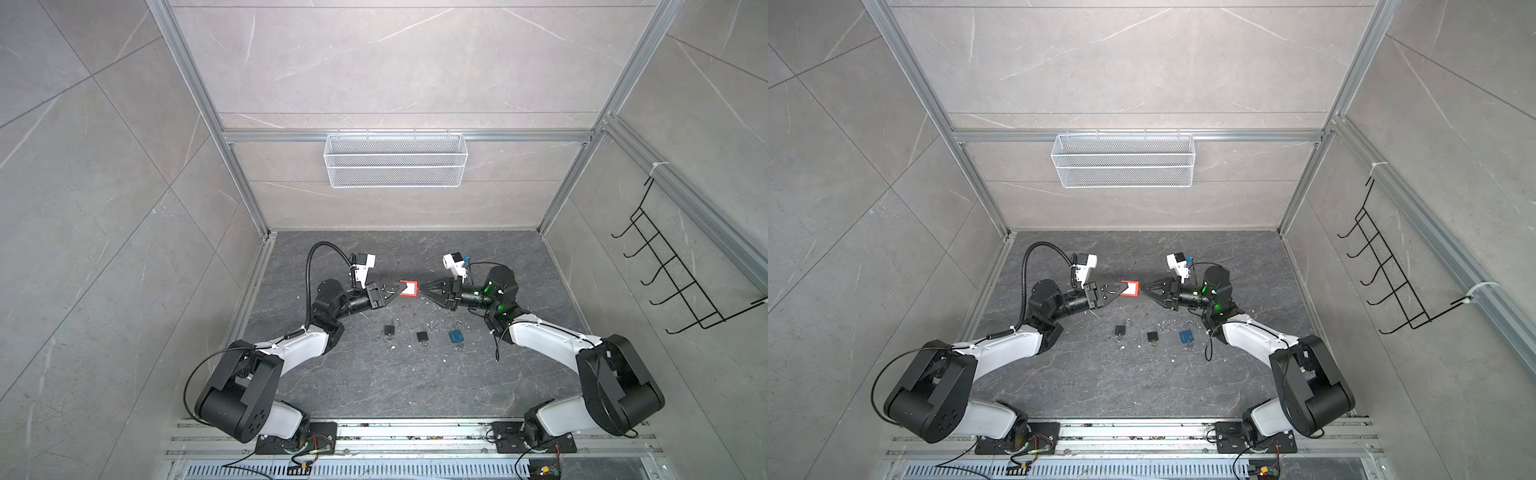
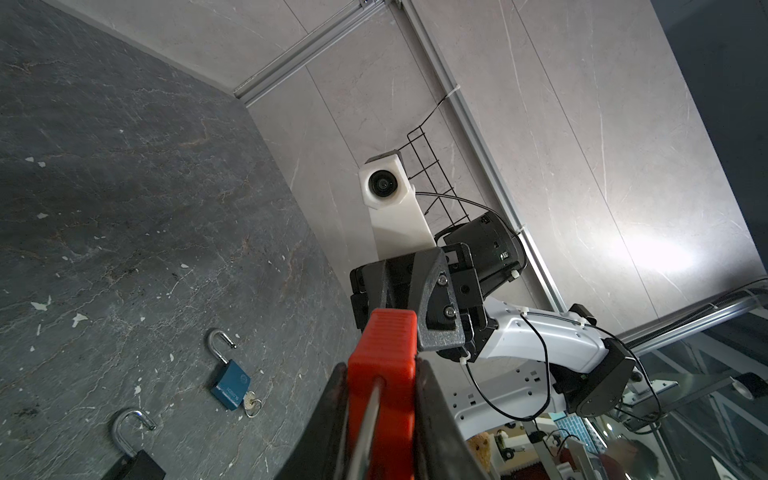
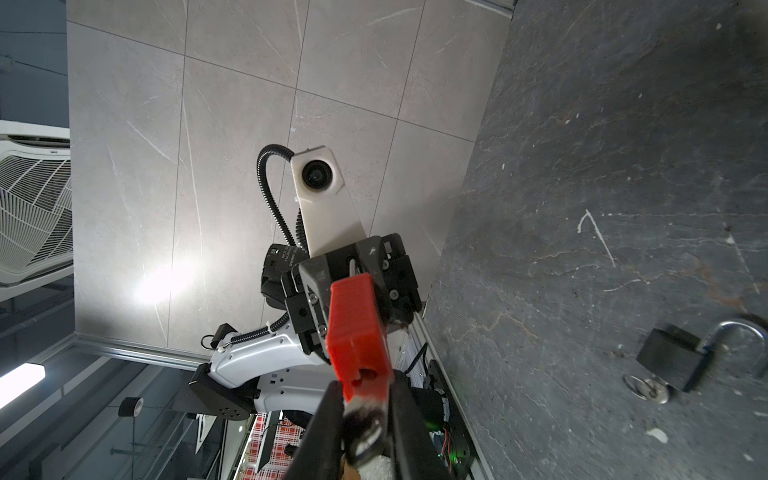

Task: Lock with the key

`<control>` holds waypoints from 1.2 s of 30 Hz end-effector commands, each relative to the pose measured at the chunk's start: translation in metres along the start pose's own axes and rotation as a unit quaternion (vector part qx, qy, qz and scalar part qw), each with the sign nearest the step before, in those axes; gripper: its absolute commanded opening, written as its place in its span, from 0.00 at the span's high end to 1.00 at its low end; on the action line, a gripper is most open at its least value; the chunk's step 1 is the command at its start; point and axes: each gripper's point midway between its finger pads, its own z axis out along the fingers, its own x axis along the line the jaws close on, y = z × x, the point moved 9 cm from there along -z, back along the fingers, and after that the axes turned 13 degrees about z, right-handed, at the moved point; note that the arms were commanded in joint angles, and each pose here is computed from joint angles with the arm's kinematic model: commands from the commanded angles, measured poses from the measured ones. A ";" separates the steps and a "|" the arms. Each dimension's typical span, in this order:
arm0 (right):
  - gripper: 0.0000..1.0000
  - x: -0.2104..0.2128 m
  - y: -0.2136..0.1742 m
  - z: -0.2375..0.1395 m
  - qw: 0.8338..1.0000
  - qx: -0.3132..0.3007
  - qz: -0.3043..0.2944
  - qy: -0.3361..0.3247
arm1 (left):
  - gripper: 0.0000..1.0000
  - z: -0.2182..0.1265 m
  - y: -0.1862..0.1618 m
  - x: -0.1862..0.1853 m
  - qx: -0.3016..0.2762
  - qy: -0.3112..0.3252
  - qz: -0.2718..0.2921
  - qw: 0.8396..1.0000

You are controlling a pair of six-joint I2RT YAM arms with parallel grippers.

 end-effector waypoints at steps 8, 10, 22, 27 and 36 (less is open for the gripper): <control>0.92 0.000 -0.007 0.000 0.999 0.020 -0.038 0.006 | 1.00 0.007 0.018 -0.015 -0.004 -0.023 0.020 1.000; 0.94 -0.002 -0.007 0.000 0.999 0.021 -0.045 0.005 | 1.00 0.007 0.020 -0.015 -0.002 -0.024 0.010 1.000; 1.00 -0.002 -0.014 -0.008 0.991 0.001 -0.126 -0.045 | 1.00 0.014 0.027 -0.016 0.021 -0.015 -0.085 0.996; 1.00 -0.006 -0.012 -0.010 0.991 -0.009 -0.124 -0.047 | 1.00 0.013 0.028 -0.019 0.035 0.009 -0.088 0.995; 1.00 -0.008 -0.005 -0.026 0.995 -0.038 -0.097 0.002 | 1.00 0.003 0.023 -0.016 0.032 0.038 -0.073 0.996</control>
